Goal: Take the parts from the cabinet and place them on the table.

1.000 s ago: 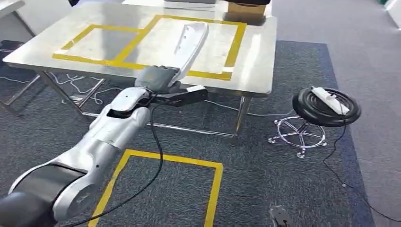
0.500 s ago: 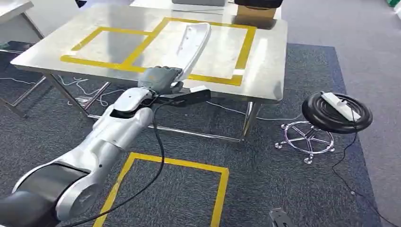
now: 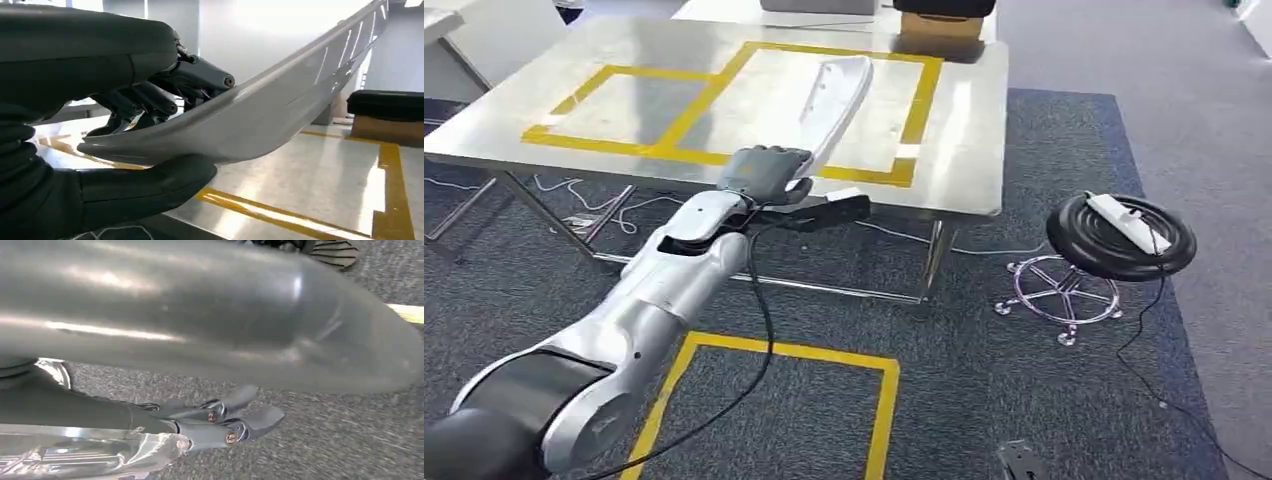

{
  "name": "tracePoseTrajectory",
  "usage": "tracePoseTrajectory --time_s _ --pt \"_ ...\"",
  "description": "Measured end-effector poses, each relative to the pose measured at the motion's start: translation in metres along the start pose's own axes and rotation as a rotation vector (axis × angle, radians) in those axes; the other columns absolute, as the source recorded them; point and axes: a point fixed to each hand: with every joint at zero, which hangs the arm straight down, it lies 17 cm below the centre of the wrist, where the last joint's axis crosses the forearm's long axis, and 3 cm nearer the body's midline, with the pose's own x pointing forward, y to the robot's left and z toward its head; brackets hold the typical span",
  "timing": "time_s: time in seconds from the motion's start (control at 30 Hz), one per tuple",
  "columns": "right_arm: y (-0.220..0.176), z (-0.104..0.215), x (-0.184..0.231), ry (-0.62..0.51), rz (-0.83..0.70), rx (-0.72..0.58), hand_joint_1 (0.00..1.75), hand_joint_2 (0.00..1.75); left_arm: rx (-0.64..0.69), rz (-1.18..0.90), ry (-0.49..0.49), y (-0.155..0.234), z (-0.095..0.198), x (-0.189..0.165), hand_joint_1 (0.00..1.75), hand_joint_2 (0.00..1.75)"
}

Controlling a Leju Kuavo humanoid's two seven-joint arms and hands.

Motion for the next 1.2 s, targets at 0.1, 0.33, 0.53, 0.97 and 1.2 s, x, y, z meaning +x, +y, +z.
tracePoseTrajectory --time_s 0.1,0.33,0.53,0.97,1.2 --pt "0.001 0.0 -0.002 0.002 0.0 0.001 0.0 0.0 0.0 -0.001 0.0 0.0 0.0 0.0 1.75 1.75" --pt "0.001 0.0 -0.002 0.004 0.002 0.002 0.0 0.0 0.005 -0.001 -0.006 0.003 -0.001 0.003 1.75 1.75" --pt "0.0 0.0 0.001 0.0 0.003 0.001 0.0 0.0 0.014 -0.002 -0.008 0.009 -0.004 0.004 1.75 1.75" --pt "0.0 0.0 -0.001 0.002 0.003 0.001 0.0 0.0 0.006 0.0 -0.006 0.003 -0.002 0.003 1.75 1.75" --pt "0.0 0.0 -0.001 0.002 0.003 0.001 0.0 0.0 0.008 0.001 -0.006 0.004 -0.002 0.003 1.75 1.75"
